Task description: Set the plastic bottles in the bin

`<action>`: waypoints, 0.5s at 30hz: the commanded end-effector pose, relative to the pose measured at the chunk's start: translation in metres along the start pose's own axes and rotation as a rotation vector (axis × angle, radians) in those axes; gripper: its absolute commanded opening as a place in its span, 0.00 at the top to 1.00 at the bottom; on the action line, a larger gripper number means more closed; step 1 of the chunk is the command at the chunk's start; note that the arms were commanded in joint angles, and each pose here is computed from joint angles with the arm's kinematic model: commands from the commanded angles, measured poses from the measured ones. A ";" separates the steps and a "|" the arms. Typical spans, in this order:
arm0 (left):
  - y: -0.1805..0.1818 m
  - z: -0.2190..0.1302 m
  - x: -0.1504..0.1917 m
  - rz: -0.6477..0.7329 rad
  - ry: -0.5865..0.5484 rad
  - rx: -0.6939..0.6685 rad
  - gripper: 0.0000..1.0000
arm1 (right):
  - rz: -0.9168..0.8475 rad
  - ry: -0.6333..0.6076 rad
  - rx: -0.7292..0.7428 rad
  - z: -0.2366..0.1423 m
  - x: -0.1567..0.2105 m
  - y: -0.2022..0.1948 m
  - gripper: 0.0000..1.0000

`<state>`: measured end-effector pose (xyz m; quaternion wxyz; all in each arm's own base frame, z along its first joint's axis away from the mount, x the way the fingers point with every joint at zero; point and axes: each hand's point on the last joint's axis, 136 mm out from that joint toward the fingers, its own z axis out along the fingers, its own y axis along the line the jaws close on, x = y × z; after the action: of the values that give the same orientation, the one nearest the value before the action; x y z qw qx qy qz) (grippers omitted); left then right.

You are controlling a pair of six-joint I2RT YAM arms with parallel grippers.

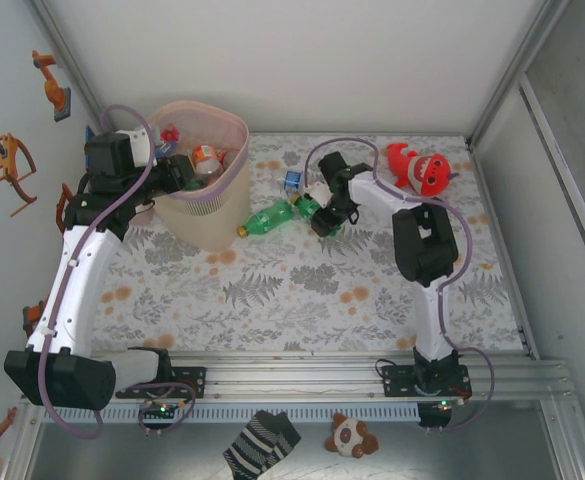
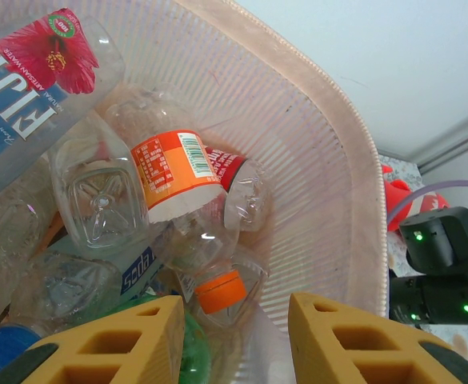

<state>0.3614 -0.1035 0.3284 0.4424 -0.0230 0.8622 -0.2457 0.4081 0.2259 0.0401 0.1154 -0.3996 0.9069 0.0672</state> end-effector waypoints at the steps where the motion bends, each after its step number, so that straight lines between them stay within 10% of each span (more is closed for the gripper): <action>1: -0.003 -0.001 0.011 -0.036 0.039 0.026 0.62 | 0.044 -0.056 0.009 -0.029 -0.001 0.005 0.47; 15: -0.059 -0.006 -0.008 0.022 -0.018 0.343 0.56 | 0.138 -0.339 0.015 -0.125 0.007 0.042 0.51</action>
<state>0.3567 -0.1320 0.3391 0.4351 0.0177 0.8383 -0.3280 0.3551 0.2111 0.1314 0.2221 -0.3338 0.9100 0.1055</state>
